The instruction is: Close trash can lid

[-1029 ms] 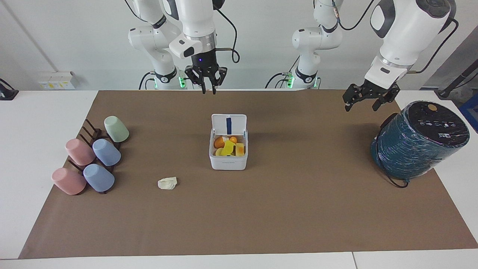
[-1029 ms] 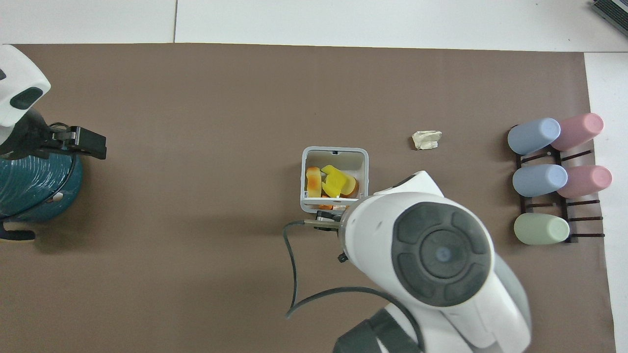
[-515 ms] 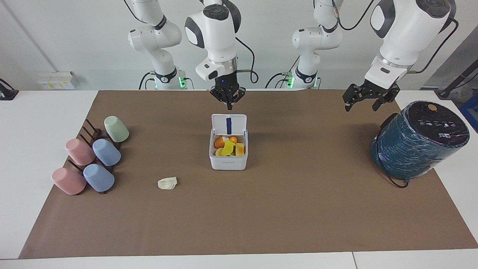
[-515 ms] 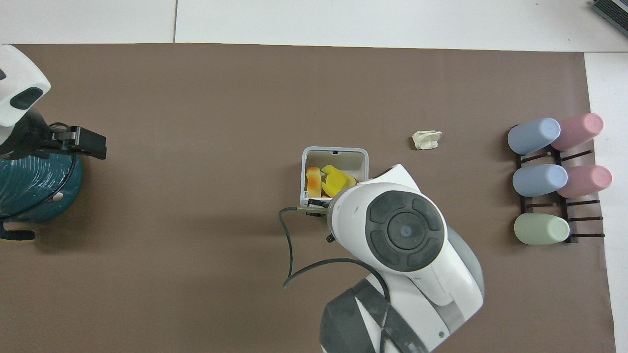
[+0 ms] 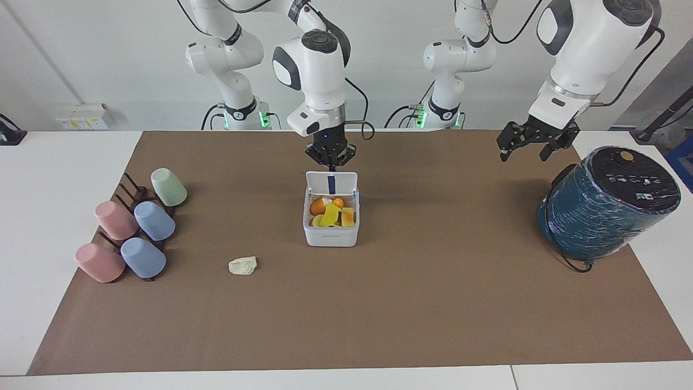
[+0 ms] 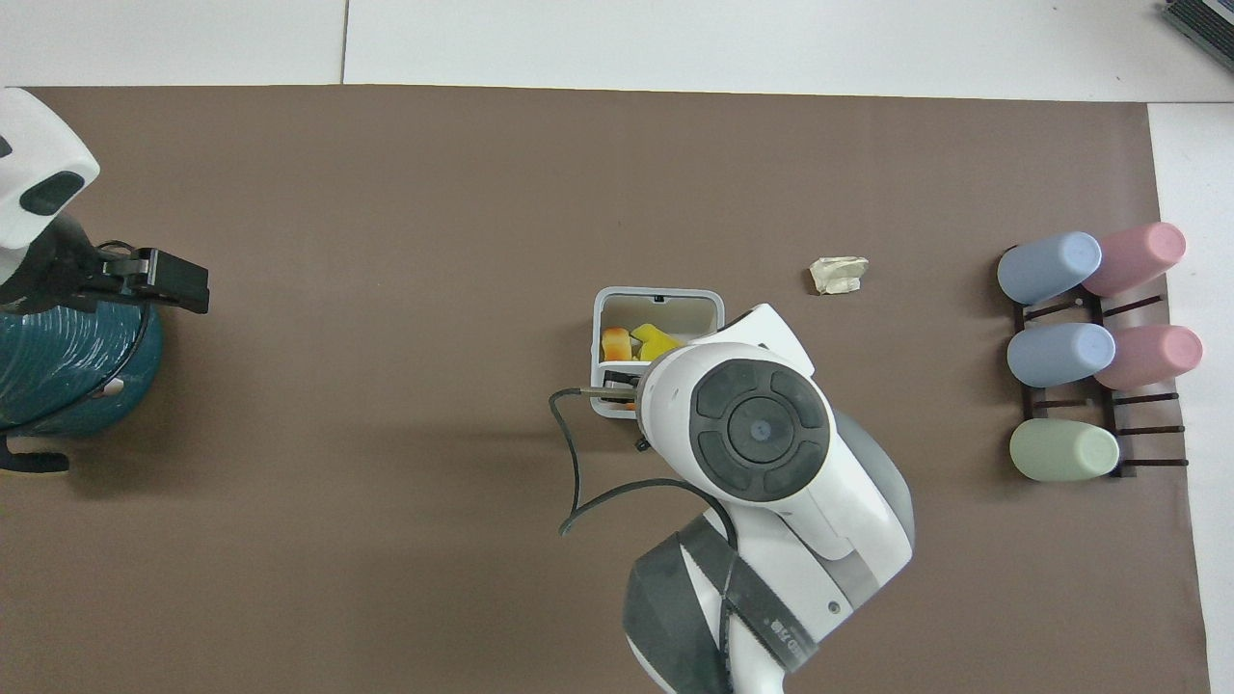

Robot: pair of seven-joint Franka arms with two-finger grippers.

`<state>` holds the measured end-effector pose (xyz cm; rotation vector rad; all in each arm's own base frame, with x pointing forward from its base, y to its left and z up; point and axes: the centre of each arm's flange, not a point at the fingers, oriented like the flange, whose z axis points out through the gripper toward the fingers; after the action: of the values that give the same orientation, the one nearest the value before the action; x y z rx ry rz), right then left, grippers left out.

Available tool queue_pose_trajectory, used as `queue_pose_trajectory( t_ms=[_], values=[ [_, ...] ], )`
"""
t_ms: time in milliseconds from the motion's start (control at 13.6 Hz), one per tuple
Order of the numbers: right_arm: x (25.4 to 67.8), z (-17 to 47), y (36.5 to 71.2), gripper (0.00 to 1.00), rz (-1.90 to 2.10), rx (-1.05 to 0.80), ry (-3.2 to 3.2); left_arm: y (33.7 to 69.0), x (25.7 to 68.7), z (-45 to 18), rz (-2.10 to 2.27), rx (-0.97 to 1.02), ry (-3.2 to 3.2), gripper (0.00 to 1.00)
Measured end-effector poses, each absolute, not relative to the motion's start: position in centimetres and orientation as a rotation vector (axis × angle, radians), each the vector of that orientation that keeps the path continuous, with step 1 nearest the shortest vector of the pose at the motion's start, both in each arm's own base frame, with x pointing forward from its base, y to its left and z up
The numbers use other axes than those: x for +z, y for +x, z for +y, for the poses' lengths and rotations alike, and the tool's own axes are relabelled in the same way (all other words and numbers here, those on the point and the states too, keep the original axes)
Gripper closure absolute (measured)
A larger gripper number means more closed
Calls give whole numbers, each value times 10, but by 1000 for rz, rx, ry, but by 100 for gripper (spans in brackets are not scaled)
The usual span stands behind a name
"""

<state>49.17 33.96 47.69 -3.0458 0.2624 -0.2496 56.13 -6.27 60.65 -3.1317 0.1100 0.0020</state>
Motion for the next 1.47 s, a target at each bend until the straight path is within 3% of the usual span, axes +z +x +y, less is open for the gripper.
queue_pose_trajectory(
  t_ms=[515,1471],
  values=[
    [454,315,534,99,272,-365,-2990,561,606,-63,110,2,-3132,0],
    [408,320,547,99,227,-313,-2998,561,606,-63,110,2,-3132,0]
  ],
)
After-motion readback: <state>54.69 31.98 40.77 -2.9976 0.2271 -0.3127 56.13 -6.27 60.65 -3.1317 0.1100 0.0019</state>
